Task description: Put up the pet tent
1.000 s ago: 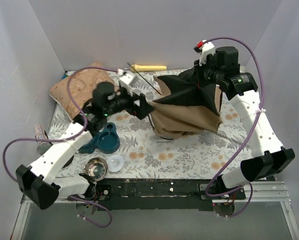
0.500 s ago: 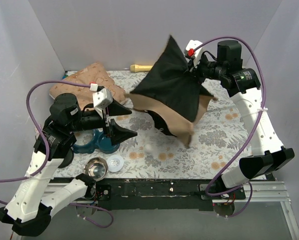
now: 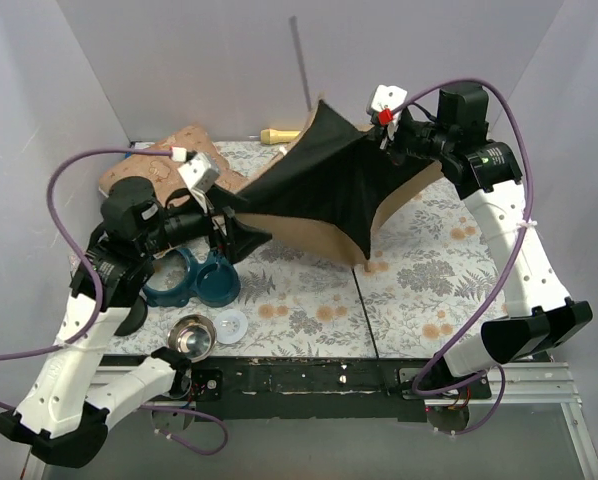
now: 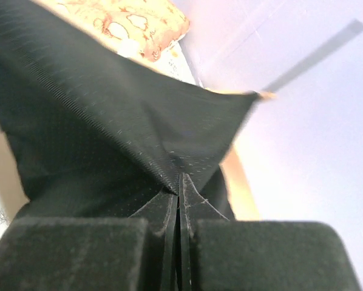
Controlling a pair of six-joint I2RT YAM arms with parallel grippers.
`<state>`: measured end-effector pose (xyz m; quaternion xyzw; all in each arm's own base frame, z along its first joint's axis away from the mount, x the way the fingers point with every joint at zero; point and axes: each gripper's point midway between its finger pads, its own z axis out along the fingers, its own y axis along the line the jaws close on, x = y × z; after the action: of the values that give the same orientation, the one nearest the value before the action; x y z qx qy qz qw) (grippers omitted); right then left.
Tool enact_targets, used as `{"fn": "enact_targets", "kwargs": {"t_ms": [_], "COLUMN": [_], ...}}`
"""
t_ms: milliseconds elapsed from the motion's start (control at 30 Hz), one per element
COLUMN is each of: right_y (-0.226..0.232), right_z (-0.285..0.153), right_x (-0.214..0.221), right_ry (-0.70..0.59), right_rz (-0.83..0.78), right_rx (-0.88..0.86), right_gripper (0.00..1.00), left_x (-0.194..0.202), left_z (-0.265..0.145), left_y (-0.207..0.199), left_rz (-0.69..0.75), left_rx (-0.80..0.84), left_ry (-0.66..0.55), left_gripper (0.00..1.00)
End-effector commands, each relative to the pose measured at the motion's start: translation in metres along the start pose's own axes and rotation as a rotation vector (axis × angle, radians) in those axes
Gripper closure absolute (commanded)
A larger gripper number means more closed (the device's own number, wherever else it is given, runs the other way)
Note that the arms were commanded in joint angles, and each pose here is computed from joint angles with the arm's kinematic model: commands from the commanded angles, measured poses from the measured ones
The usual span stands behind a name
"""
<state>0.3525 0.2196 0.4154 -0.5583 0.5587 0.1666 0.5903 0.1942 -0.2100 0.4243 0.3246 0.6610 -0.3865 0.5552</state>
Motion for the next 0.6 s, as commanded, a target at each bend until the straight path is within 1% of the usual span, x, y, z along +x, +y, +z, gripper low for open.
{"fn": "enact_targets", "kwargs": {"t_ms": [0, 33, 100, 167, 267, 300, 333, 400, 433, 500, 567], "right_y": [-0.028, -0.028, -0.034, -0.035, -0.032, -0.030, -0.030, -0.027, -0.031, -0.031, -0.040], "right_z": [-0.004, -0.004, -0.003, -0.003, -0.003, -0.005, -0.008, -0.011, -0.014, -0.018, -0.022], "right_x": [-0.023, -0.022, -0.015, -0.006, 0.011, 0.016, 0.017, 0.022, 0.023, 0.021, 0.019], "right_ry": [-0.058, -0.053, -0.025, 0.015, 0.087, 0.104, 0.111, 0.115, 0.111, 0.090, 0.075], "right_rz": [0.058, 0.093, 0.215, 0.327, 0.449, 0.474, 0.502, 0.545, 0.559, 0.564, 0.595], "right_rx": [0.136, 0.141, 0.196, 0.226, 0.262, 0.275, 0.295, 0.320, 0.361, 0.384, 0.449], "right_gripper": [0.99, 0.99, 0.99, 0.99, 0.99, 0.99, 0.99, 0.99, 0.99, 0.99, 0.99], "left_x": [0.058, 0.067, 0.072, 0.073, 0.075, 0.074, 0.068, 0.051, 0.046, 0.035, 0.032], "left_z": [0.009, 0.011, 0.017, 0.024, 0.036, 0.039, 0.041, 0.042, 0.041, 0.039, 0.036], "left_y": [0.000, 0.002, 0.001, 0.007, 0.023, 0.030, 0.038, 0.057, 0.060, 0.052, 0.041], "left_rz": [-0.119, -0.106, -0.026, 0.045, 0.138, 0.202, 0.232, 0.244, 0.258, 0.241, 0.160], "left_rx": [0.048, 0.057, 0.110, 0.125, 0.107, 0.095, 0.058, -0.059, -0.080, -0.063, -0.036], "left_ry": [0.095, 0.096, 0.081, 0.077, 0.099, 0.097, 0.074, 0.019, 0.006, -0.028, -0.047], "left_gripper": [0.04, 0.05, 0.07, 0.09, 0.09, 0.09, 0.07, 0.03, 0.02, 0.02, 0.02]}}
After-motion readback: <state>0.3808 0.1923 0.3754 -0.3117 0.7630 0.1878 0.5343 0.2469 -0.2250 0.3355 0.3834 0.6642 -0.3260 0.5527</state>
